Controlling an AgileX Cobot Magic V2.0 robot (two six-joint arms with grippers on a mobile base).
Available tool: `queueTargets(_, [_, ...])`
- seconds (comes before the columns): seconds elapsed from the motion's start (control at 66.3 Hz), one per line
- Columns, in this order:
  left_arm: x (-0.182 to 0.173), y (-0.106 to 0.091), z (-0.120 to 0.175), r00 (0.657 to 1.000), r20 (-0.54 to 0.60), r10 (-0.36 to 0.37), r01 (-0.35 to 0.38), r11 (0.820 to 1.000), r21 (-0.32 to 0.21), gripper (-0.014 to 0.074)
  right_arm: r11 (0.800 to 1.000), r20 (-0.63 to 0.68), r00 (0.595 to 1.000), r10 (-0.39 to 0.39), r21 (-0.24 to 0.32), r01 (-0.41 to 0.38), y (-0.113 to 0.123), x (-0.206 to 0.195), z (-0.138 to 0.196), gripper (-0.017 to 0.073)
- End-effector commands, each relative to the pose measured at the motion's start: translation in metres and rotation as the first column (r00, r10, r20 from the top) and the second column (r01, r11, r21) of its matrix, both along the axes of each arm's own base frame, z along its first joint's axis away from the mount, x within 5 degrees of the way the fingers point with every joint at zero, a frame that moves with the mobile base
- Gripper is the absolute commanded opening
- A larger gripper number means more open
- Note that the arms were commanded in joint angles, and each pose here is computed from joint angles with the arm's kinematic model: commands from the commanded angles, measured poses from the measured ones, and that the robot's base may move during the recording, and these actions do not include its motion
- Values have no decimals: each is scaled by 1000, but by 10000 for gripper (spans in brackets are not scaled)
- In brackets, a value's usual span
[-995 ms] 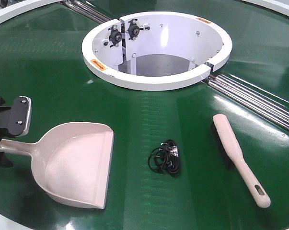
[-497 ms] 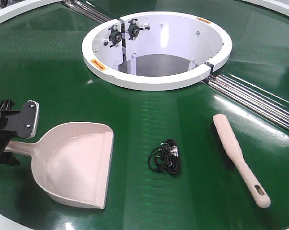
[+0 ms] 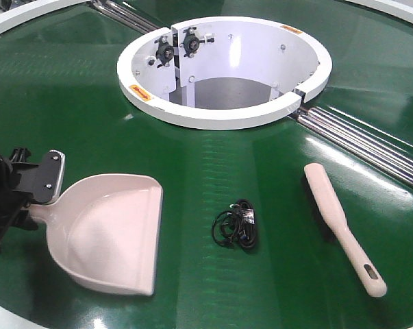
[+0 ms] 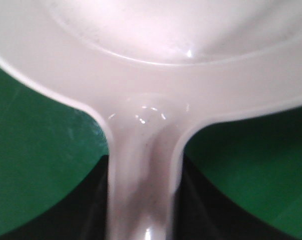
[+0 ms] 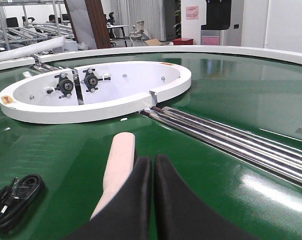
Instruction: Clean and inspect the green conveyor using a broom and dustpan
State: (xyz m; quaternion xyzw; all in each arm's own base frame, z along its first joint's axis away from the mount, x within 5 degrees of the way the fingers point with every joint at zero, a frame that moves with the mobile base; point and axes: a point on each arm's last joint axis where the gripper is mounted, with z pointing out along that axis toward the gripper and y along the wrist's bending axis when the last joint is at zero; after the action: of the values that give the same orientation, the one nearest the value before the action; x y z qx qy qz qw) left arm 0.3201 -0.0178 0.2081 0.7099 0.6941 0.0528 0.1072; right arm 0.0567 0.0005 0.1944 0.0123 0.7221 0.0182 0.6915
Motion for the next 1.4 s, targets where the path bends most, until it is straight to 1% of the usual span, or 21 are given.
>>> queueTargets(0.0, [3, -11, 20, 996, 90, -18, 19, 1000, -19, 46, 1000, 71, 997, -4, -8, 5, 0, 0, 0, -10])
queueTargets(0.045, [3, -15, 20, 996, 89, -31, 33, 999, -17, -8, 1000, 71, 997, -4, -8, 5, 0, 0, 0, -10])
queueTargets(0.151, [3, -24, 26, 995, 81, -55, 57, 998, -18, -8, 1000, 71, 997, -4, -8, 5, 0, 0, 0, -10])
queueTargets(0.332, [8, -39, 49, 993, 82, -86, 89, 996, -27, -8, 1000, 71, 997, -4, -8, 5, 0, 0, 0, -10])
queueTargets(0.513, [13, -53, 65, 993, 117, -13, 22, 997, -74, -8, 1000, 71, 997, -4, -8, 5, 0, 0, 0, -10])
queueTargets(0.693, [11, -65, 65, 992, 118, -46, 55, 996, -69, -8, 1000, 71, 997, -4, -8, 5, 0, 0, 0, -10])
queueTargets(0.754, [11, -65, 65, 991, 120, -55, 62, 997, -53, -8, 1000, 71, 997, -4, -8, 5, 0, 0, 0, -10])
queueTargets(0.814, [12, -65, 62, 993, 106, -56, 62, 997, -50, -8, 1000, 71, 997, -4, -8, 5, 0, 0, 0, -10])
queueTargets(1.04, [14, -66, 44, 998, 14, -65, 66, 997, -29, -8, 1000, 71, 997, -4, -8, 5, 0, 0, 0, -10])
queueTargets(1.116, [15, -65, 41, 998, 7, -68, 68, 997, -22, -8, 1000, 71, 997, -4, -8, 5, 0, 0, 0, -10])
queueTargets(1.191, [16, -64, 40, 997, 8, -75, 75, 997, 0, -8, 1000, 71, 997, -4, -8, 5, 0, 0, 0, -10])
queueTargets(1.281, [18, -63, 40, 997, 25, -80, 80, 997, 13, -8, 1000, 71, 997, -4, -8, 5, 0, 0, 0, -10])
queueTargets(1.387, [18, -63, 40, 996, 31, -80, 79, 997, 12, -8, 1000, 71, 997, -4, -8, 5, 0, 0, 0, -10])
